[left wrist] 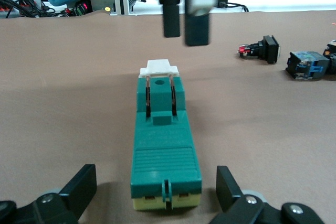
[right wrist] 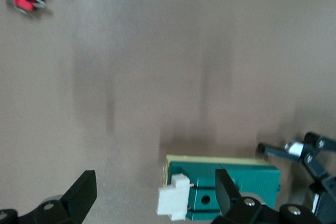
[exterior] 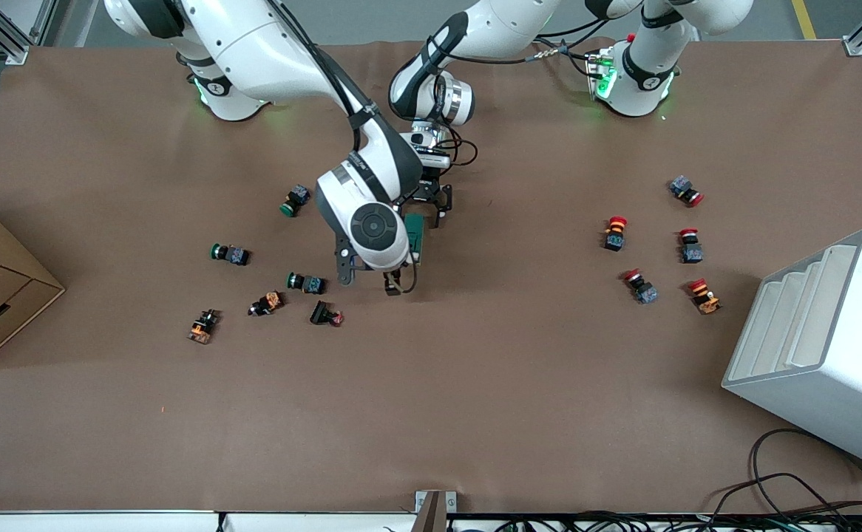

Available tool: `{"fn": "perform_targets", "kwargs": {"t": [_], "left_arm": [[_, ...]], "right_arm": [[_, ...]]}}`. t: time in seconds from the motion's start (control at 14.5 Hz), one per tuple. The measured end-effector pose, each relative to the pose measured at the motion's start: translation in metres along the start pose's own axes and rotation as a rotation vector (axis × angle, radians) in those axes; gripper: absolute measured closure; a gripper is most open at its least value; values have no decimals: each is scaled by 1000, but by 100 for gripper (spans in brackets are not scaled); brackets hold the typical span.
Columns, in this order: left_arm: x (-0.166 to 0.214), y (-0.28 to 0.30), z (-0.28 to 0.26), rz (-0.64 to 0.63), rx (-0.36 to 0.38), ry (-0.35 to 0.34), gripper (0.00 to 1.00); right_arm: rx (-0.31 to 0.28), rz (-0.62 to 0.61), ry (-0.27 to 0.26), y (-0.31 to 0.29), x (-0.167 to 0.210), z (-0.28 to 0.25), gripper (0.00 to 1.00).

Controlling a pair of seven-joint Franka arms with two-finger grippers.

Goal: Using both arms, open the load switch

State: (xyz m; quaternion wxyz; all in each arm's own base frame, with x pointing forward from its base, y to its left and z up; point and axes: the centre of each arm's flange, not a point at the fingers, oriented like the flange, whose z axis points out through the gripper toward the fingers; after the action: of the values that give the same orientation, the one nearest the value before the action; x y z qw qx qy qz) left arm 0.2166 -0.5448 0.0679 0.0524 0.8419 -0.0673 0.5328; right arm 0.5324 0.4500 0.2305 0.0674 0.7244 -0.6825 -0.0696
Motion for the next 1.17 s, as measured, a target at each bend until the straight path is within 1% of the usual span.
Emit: {"fn": "perform_targets", "kwargs": {"t": [0.34, 0.55, 0.76, 1.17], "left_arm": [[-6, 2, -5, 4, 2, 24, 0], [-6, 2, -5, 3, 2, 25, 0], [-6, 2, -5, -28, 5, 32, 0], [-8, -2, -5, -32, 13, 46, 0]], "right_arm": [[-17, -3, -5, 8, -12, 9, 0], [-39, -12, 6, 13, -17, 26, 0], [-59, -21, 16, 18, -22, 41, 0], [-116, -44, 38, 23, -25, 34, 0]]}}
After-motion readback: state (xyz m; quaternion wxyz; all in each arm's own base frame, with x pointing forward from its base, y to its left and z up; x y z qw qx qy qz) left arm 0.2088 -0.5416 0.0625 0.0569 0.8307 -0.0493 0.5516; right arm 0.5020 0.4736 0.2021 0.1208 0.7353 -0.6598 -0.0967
